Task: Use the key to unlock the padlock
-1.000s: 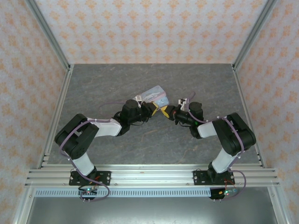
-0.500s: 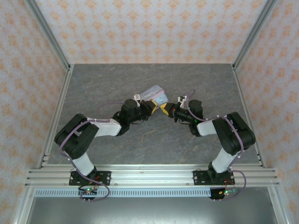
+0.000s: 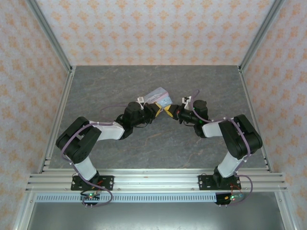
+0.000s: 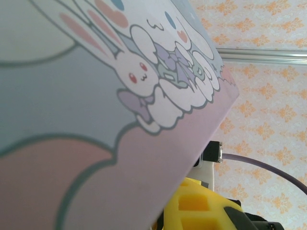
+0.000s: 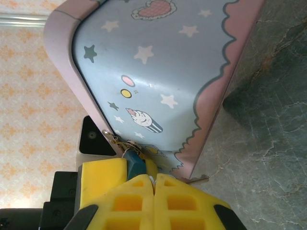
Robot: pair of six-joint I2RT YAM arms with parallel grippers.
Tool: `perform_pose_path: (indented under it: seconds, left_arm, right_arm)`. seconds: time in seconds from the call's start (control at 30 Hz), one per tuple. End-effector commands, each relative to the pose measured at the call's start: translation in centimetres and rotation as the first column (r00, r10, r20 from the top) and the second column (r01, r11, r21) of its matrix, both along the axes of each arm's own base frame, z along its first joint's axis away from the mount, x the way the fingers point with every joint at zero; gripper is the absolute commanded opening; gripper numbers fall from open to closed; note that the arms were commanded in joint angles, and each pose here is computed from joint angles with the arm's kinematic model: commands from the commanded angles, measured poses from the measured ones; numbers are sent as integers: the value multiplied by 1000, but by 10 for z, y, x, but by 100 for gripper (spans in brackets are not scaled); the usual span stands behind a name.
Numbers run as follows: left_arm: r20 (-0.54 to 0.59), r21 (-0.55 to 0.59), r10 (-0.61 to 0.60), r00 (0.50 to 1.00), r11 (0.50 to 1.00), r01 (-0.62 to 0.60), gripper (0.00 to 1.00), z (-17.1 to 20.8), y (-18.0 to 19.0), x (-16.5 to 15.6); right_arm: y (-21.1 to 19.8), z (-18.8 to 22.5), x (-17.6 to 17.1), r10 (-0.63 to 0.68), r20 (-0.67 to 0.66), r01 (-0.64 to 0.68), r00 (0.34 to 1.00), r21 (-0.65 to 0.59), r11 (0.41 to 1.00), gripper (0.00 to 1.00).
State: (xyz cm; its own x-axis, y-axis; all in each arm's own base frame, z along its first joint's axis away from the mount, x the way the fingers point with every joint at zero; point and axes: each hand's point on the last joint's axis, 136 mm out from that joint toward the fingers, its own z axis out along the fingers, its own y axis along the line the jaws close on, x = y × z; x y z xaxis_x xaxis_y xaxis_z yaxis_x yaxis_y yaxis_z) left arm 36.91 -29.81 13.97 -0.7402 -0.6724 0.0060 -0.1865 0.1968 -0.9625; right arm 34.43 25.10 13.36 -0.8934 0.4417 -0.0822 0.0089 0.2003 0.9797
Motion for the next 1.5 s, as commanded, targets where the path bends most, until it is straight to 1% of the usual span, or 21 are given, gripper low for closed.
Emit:
perform_pose_path:
  seconds: [0.0,0.3,0.57,0.83,1.0,1.23,1.47]
  left_arm:
    - [121,-88,-227,966,967,238,0,48,-41,-37]
    - [119,-82,-223,968,969,234,0,47,-40,-37]
    - [125,-74,-191,974,977,201,0,50,-36,-33]
    - [128,-80,-177,976,979,188,0,52,-36,-31]
    - [132,-85,-167,977,980,179,0,54,-35,-30]
    - [127,-72,-154,980,984,164,0,50,-33,-29]
    - [129,-60,-153,980,985,162,0,50,-31,-30]
  right_arm:
    - [19,21,-4,105,121,-104,987,-10,994,0]
    - [20,15,-7,119,95,-119,988,-8,993,0]
    - [18,19,-23,116,76,-118,990,31,993,0]
    - [29,22,-42,157,81,-159,984,13,987,0]
    - [30,13,-44,153,64,-154,986,14,988,0]
    - [30,18,-44,140,59,-143,988,49,988,0]
    - [29,17,-47,130,44,-132,991,40,990,0]
